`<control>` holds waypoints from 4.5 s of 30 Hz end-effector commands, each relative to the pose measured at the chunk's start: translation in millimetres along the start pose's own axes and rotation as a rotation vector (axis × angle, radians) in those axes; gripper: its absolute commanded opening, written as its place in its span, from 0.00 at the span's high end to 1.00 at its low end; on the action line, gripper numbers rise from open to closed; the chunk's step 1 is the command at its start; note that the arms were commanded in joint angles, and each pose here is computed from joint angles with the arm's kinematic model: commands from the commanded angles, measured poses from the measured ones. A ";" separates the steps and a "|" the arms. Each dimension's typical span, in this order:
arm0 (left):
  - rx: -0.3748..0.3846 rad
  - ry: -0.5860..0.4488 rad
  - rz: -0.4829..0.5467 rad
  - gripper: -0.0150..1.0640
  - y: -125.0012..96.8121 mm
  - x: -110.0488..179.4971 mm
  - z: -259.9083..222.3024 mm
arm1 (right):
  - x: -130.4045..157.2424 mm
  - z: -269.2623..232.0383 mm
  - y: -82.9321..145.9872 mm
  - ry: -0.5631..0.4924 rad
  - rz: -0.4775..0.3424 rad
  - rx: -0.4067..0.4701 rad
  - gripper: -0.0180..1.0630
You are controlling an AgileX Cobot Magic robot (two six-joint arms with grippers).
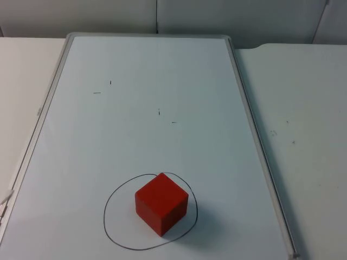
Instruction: Pick up one cube with the left hand and another cube with the right hand. First place the cube in the right hand at the target position, then stack the cube in the left hand on top.
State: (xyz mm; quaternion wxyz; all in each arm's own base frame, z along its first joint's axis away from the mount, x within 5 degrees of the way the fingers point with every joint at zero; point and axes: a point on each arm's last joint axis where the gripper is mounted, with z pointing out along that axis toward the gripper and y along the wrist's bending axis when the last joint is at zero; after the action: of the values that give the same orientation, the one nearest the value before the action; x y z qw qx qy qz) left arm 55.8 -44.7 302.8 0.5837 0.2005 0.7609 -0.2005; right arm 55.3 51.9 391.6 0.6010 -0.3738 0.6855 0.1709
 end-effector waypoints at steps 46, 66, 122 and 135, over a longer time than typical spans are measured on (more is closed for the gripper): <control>0.246 0.623 0.070 0.99 -46.2 59.0 252.8 | 5.0 -0.7 -2.7 0.046 -0.037 0.030 0.05; 0.173 0.651 0.072 0.99 -40.4 80.1 262.6 | 6.0 -0.8 -2.7 0.057 -0.037 0.030 0.05; 0.139 0.709 0.075 0.99 -53.3 111.2 266.2 | 7.4 -0.9 -2.7 0.073 -0.037 0.029 0.05; 0.158 0.679 0.077 0.14 -54.9 99.8 261.7 | 7.7 -0.9 -2.6 0.076 -0.035 0.028 0.05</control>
State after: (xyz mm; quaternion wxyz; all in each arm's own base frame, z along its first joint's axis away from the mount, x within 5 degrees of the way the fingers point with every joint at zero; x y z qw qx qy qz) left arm 214.3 -225.6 143.5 0.2850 0.3351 0.8850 -0.1526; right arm 57.1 47.7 385.6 0.5824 -0.3841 0.7036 0.1352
